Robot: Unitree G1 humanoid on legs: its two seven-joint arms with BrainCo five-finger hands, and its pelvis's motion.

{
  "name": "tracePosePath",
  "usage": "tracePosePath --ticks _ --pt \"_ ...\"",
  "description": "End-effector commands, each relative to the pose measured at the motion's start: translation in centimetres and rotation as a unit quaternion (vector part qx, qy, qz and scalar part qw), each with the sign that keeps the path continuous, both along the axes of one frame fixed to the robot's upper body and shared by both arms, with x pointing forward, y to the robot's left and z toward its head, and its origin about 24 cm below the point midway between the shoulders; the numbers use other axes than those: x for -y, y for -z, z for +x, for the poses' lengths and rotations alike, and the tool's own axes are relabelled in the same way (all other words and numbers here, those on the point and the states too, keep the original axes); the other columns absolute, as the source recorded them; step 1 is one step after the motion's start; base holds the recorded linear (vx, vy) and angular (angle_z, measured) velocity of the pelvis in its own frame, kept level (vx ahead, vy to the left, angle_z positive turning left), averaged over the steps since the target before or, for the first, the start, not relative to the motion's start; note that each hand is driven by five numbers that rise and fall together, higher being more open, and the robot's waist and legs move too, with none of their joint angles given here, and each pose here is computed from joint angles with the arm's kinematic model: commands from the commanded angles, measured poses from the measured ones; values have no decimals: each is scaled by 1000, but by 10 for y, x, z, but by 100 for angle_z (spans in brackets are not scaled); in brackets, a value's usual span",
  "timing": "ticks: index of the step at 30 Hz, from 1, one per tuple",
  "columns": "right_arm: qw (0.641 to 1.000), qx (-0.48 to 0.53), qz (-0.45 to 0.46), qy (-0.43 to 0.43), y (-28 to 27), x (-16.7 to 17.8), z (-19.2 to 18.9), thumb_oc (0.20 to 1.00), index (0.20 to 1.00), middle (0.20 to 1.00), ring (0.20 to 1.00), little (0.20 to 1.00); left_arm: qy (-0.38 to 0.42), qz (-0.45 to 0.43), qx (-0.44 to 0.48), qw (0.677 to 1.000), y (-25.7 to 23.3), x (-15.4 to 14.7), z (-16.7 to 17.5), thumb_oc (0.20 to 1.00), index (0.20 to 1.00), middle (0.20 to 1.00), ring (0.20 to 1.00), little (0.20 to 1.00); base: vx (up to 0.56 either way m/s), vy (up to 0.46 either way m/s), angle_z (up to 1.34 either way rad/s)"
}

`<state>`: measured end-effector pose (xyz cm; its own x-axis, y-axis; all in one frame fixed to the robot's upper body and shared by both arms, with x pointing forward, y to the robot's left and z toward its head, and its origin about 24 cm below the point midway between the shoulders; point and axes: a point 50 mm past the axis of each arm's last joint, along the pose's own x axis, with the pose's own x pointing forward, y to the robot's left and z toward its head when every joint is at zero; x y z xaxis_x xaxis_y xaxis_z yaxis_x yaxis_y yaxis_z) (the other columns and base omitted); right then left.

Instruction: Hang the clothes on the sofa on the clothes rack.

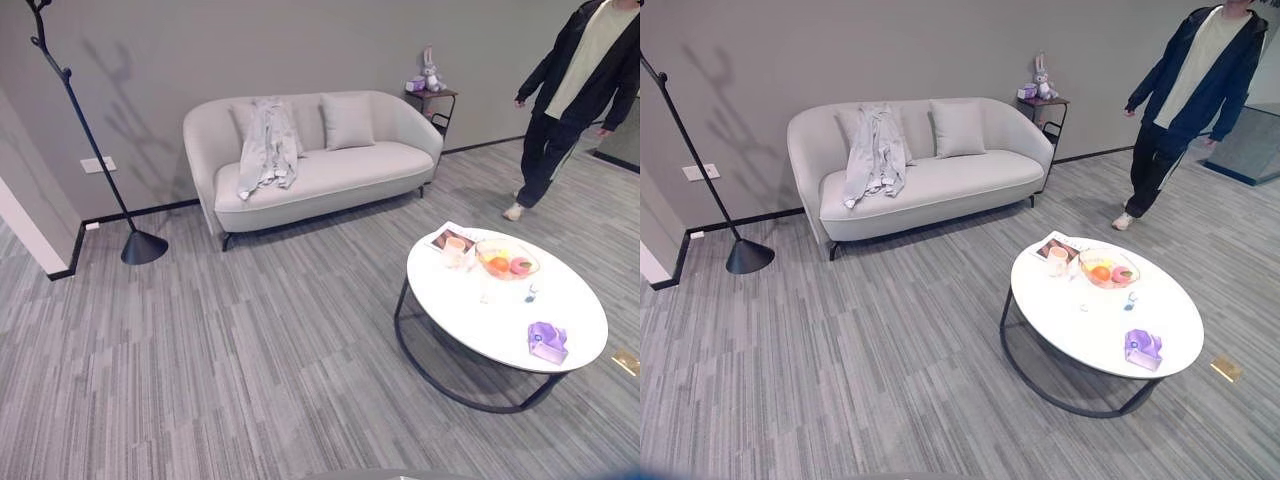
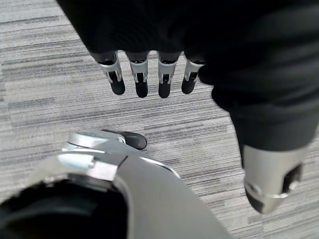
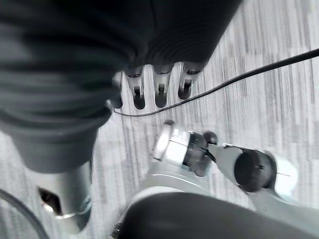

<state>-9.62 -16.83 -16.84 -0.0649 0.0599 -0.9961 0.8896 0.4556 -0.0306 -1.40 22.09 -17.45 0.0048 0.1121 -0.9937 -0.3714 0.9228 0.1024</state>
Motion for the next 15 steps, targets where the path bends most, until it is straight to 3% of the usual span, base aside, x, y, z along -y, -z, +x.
tracePosePath --ticks 1,15 --pt "997 1 68 21 3 -48 20 1000 1000 1000 1000 1000 6 -141 39 989 6 106 35 1000 1000 1000 1000 1000 0 0 0" --pt "989 67 91 -97 8 -50 57 1000 1000 1000 1000 1000 79 -154 67 983 5 113 50 1000 1000 1000 1000 1000 -1 1 0"
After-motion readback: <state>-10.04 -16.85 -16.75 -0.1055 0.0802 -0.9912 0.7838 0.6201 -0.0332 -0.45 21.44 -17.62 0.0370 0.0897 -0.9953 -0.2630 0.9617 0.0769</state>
